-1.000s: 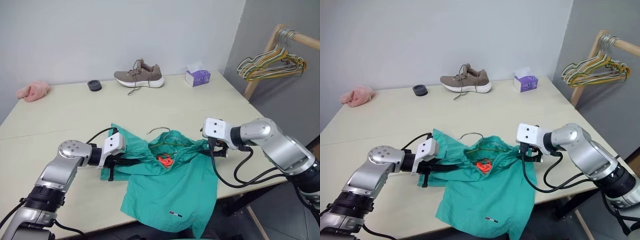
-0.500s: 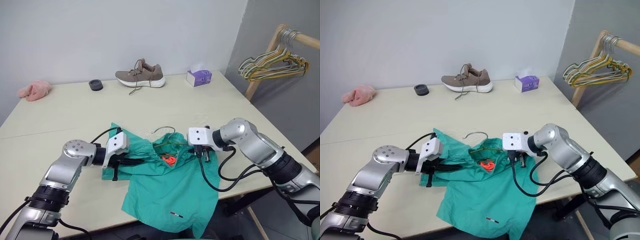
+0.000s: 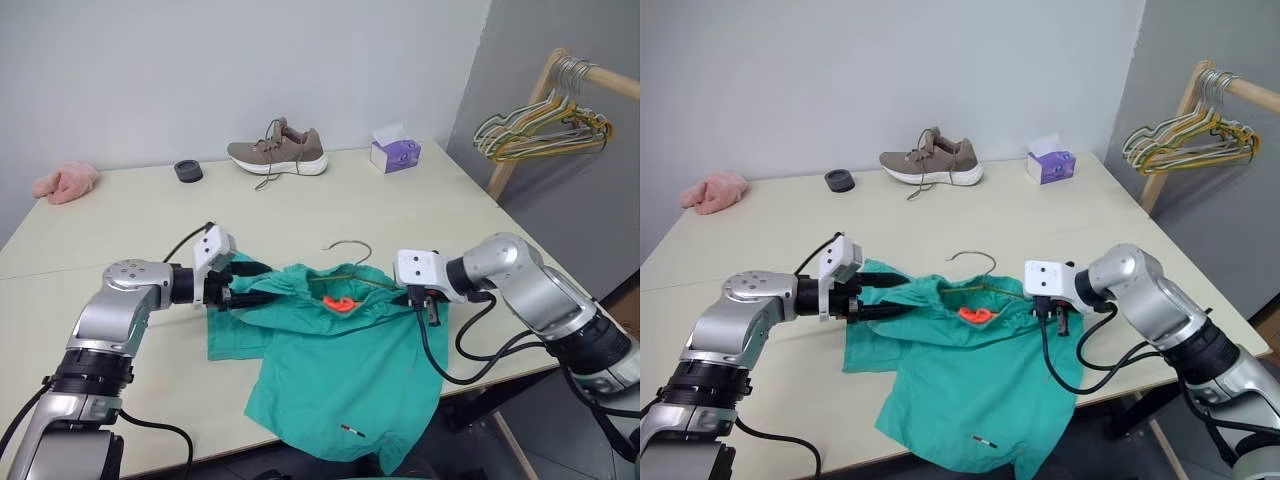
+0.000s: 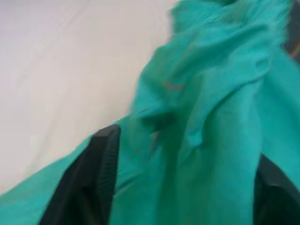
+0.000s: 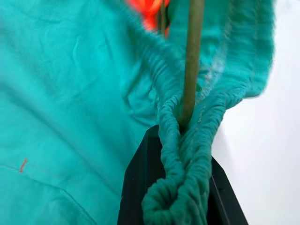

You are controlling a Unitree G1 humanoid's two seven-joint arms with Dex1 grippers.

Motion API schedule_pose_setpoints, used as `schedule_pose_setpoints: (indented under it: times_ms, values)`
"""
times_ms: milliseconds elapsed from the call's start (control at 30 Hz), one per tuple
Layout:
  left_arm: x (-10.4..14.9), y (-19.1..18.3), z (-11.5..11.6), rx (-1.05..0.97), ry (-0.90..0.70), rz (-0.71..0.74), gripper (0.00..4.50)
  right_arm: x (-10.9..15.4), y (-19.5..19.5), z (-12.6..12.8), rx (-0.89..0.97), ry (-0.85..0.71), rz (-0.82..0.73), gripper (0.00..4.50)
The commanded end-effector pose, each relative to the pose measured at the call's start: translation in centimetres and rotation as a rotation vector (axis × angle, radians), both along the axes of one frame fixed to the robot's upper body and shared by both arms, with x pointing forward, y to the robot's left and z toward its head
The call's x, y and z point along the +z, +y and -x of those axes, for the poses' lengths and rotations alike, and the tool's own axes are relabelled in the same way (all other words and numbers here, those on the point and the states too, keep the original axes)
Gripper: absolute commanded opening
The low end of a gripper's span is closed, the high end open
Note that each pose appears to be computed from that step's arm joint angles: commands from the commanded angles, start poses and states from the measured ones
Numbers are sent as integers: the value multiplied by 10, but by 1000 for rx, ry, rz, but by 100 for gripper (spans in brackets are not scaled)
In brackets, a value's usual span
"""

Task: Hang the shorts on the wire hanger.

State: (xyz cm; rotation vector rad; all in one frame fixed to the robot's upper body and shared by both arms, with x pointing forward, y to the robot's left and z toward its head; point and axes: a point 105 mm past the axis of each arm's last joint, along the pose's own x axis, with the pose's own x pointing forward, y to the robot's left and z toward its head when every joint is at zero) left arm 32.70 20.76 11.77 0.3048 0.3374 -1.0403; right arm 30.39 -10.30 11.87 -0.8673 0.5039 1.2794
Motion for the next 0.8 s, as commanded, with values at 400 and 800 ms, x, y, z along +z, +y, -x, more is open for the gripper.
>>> schedule_pose_setpoints:
  times_ms: [400, 800]
  values:
    - [45, -28, -6, 27, -154, 213, 445, -24, -83, 17, -663, 252, -242, 0]
    - [82, -132, 49, -444, -29, 332, 445, -24, -215, 52, -1529, 188, -385, 0]
